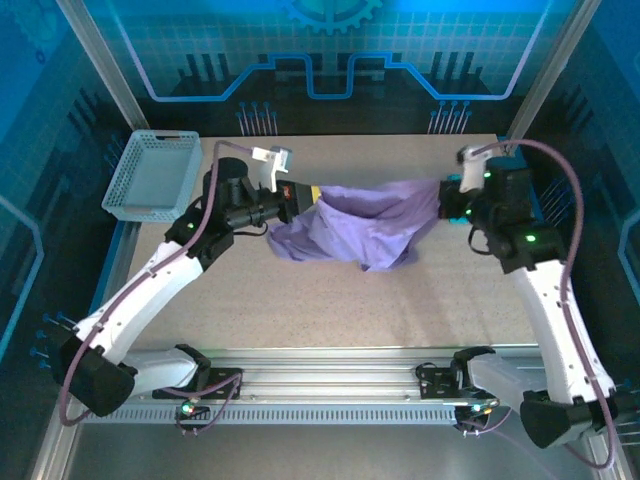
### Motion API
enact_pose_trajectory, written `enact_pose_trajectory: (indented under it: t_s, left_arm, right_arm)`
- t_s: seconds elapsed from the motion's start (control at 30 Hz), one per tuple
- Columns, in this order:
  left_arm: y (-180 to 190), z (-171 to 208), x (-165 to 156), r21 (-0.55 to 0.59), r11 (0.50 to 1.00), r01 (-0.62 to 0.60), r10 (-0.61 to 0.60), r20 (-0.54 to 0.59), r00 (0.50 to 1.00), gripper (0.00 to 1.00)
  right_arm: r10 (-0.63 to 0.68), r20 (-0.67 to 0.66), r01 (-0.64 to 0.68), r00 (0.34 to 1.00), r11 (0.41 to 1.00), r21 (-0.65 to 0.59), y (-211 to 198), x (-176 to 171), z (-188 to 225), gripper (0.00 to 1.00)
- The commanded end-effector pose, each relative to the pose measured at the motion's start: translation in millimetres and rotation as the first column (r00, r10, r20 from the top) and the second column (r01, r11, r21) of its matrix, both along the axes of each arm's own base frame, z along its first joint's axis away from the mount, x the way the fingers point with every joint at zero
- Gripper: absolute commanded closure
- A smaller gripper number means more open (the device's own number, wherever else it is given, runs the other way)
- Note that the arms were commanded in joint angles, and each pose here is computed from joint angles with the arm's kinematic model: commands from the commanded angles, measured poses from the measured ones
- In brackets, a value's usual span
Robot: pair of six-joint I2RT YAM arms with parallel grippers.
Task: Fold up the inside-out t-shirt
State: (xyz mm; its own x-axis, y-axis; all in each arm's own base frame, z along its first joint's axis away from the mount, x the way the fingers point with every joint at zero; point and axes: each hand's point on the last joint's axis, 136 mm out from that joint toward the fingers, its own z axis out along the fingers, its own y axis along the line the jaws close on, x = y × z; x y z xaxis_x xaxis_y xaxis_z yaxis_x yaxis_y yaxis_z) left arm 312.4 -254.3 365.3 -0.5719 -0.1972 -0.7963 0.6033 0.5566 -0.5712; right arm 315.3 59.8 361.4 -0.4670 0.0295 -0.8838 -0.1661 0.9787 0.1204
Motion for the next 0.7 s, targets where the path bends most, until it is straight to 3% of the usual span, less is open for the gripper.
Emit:
enact_pose_trajectory:
  t_s: [0.0, 0.1, 0.23, 0.43, 0.67]
  left_arm:
    - [-5.9, 64.9, -17.7, -0.137, 0.988, 0.07, -0.057, 0.098, 0.994, 1.0]
    - [-4.7, 66.2, -12.3, -0.182, 0.982, 0.039, -0.028, 0.064, 0.998, 1.0]
    - [17.4, 17.4, 12.8, -0.095, 0.985, -0.145, 0.138, -0.075, 0.988, 1.0]
    - [80.4, -95.3, 35.9, 0.143, 0.919, -0.368, 0.394, -0.272, 0.878, 1.0]
    - [118.2, -214.8, 25.4, 0.481, 0.812, -0.331, 0.525, -0.353, 0.774, 0.95]
  right_arm:
    - [0.023, 0.097, -0.021, 0.995, 0.999, -0.027, -8.8, -7.5, 53.3, 1.0]
    - [0.086, 0.178, -0.087, 0.98, 0.996, -0.005, 3.0, -6.5, 96.2, 1.0]
    - [0.21, 0.177, -0.225, 0.962, 0.972, 0.072, 36.0, 10.5, 103.2, 1.0]
    - [0.442, -0.004, -0.438, 0.897, 0.891, 0.121, 132.5, 44.9, 31.2, 1.0]
    - [0.581, -0.222, -0.539, 0.783, 0.812, 0.223, 226.3, 66.9, -77.1, 1.0]
